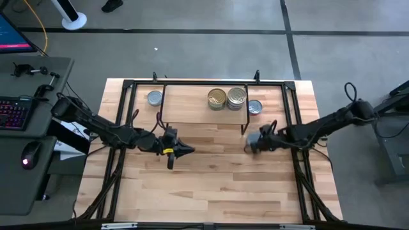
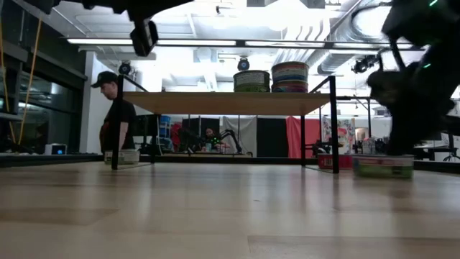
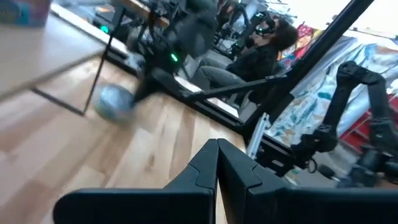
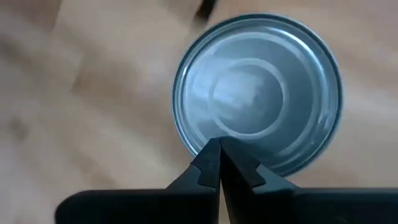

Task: Stack canned seafood by type on shelf
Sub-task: Put the right green white tuna can on the shelf

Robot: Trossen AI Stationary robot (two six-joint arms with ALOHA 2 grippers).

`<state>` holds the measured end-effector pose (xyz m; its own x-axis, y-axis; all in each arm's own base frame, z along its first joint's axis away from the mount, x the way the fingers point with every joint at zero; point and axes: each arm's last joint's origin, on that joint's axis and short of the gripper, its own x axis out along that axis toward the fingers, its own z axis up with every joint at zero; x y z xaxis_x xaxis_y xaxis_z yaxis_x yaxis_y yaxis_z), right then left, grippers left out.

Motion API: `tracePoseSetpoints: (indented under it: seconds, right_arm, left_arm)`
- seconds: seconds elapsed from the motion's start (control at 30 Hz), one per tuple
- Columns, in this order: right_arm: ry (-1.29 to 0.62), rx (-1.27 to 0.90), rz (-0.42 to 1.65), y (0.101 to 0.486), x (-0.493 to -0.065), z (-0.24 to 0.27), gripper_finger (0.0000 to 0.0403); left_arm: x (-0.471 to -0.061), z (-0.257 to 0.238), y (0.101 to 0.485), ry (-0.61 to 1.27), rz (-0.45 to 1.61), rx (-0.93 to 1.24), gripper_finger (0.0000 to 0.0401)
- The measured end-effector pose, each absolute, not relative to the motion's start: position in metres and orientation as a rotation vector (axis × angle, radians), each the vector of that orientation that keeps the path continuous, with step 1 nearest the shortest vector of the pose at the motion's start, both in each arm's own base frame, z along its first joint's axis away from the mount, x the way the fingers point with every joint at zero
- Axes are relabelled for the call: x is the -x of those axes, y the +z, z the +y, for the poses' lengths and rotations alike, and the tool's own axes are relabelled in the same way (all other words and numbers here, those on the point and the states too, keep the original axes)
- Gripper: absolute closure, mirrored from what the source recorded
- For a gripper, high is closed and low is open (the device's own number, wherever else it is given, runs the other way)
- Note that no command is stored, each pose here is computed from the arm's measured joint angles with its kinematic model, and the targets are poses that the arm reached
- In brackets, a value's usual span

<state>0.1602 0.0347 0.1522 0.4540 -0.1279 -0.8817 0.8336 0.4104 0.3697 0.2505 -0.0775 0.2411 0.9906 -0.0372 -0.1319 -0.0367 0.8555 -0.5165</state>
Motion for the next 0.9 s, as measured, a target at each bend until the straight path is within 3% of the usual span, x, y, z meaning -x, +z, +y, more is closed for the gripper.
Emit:
tracePoseSetpoints:
  seconds: [0.17,0.3,0.6,0.77,0.9]
  right_arm:
    - [-0.534,-0.99,0.864,0.16,-0.169,0.066,0.0403]
    - [-0.493,-0.926,0.928,0.151,-0.188,0.08,0.0403]
    - [-0.358,-0.715,0.982,0.133,-0.287,0.108,0.0403]
    - [-0.152,-0.592,0.962,0.161,-0.34,0.123,0.0403]
    - [-0.149,-0.474,0.994,0.186,-0.349,0.126,0.0403]
  left_arm:
    - [-0.265,-0.075,0.251,-0.004,0.207,0.38,0.0401]
    - [-0.282,-0.074,0.242,-0.006,0.352,0.239,0.0401]
    - [-0.304,-0.081,0.205,-0.032,0.519,0.192,0.0401]
    - [-0.3,-0.083,0.203,-0.037,0.573,0.175,0.0401]
    - [-0.293,-0.083,0.197,-0.048,0.642,0.13,0.0401]
